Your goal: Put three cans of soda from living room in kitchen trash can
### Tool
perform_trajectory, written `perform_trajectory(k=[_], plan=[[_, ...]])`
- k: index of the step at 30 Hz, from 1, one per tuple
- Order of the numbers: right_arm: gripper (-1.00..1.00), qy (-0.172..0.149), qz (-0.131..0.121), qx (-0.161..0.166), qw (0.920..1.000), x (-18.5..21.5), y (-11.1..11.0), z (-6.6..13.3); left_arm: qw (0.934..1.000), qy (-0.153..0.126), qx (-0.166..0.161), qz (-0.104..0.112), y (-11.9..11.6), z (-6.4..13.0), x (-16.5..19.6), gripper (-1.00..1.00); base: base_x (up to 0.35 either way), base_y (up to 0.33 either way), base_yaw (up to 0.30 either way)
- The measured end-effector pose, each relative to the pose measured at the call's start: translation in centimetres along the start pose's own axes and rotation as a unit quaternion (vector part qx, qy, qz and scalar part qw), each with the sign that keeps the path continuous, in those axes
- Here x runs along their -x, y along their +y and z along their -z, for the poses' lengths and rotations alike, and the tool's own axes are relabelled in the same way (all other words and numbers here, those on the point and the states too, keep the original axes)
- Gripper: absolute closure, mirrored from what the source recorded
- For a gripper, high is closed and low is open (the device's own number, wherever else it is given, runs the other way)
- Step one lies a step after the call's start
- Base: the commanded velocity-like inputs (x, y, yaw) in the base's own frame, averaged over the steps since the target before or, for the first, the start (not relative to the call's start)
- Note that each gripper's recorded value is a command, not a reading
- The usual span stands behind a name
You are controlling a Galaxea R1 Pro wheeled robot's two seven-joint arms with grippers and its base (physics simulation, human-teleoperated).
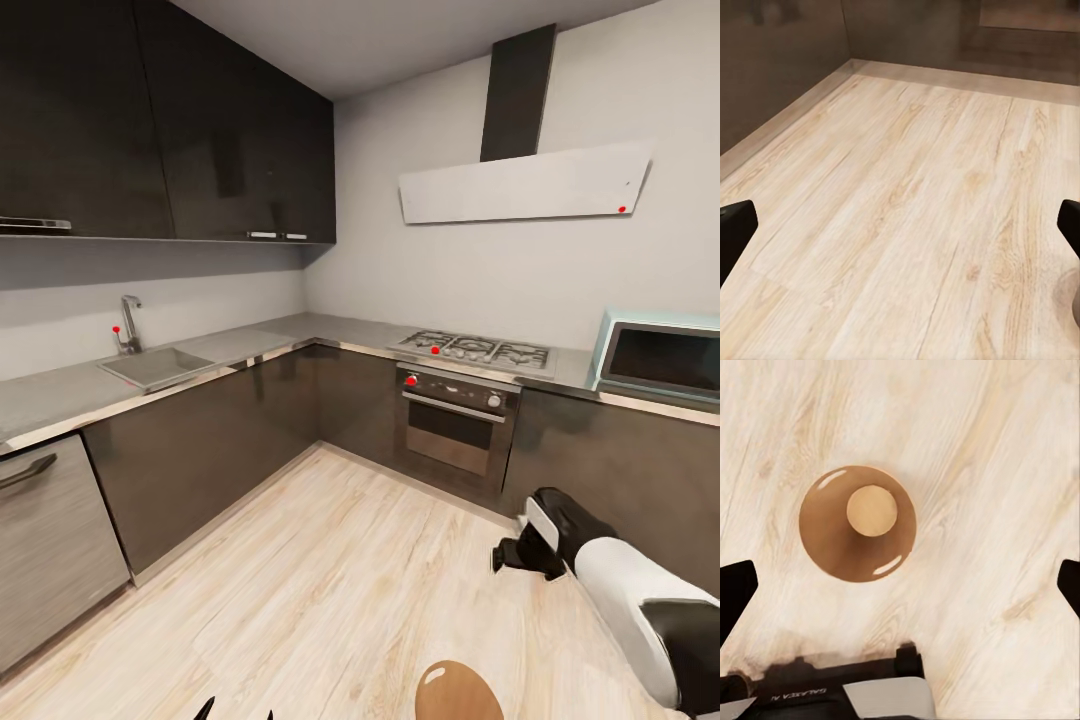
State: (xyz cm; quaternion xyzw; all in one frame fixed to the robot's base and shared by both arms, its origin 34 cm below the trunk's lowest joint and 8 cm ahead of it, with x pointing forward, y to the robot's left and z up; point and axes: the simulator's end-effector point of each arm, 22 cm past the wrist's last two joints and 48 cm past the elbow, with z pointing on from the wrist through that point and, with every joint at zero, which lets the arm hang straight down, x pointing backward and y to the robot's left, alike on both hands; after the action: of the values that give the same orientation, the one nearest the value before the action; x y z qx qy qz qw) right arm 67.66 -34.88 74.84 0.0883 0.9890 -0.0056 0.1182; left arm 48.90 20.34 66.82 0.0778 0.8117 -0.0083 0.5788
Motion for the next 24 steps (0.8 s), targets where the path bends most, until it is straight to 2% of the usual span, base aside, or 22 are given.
perform_trajectory(k=[2,4,7,15,24], plan=[[-1.00,-0.002,-0.005,-0.012,0.9999,1.0,-1.5,0.8,1.0000,0.000,0.000,0.000,0.0,0.0,0.0,-1.00,0.000,0.000,0.000],[-1.00,-0.005,-0.015,-0.036,0.9992,2.0,-5.0,2.0,1.0000,0.000,0.000,0.000,0.0,0.0,0.0,-1.00,0.000,0.000,0.000],[-1.00,-0.009,-0.031,-0.040,0.9987,2.6,-8.0,2.8,1.0000,0.000,0.000,0.000,0.0,0.0,0.0,-1.00,0.000,0.000,0.000],[-1.00,-0.012,-0.012,-0.057,0.9982,2.8,-9.3,3.0,1.0000,0.000,0.001,0.002,0.0,0.0,0.0,-1.00,0.000,0.000,0.000],[-1.00,-0.012,-0.003,-0.063,0.9979,2.8,-9.4,3.1,1.0000,0.000,0.002,0.004,0.0,0.0,0.0,-1.00,0.000,0.000,0.000]])
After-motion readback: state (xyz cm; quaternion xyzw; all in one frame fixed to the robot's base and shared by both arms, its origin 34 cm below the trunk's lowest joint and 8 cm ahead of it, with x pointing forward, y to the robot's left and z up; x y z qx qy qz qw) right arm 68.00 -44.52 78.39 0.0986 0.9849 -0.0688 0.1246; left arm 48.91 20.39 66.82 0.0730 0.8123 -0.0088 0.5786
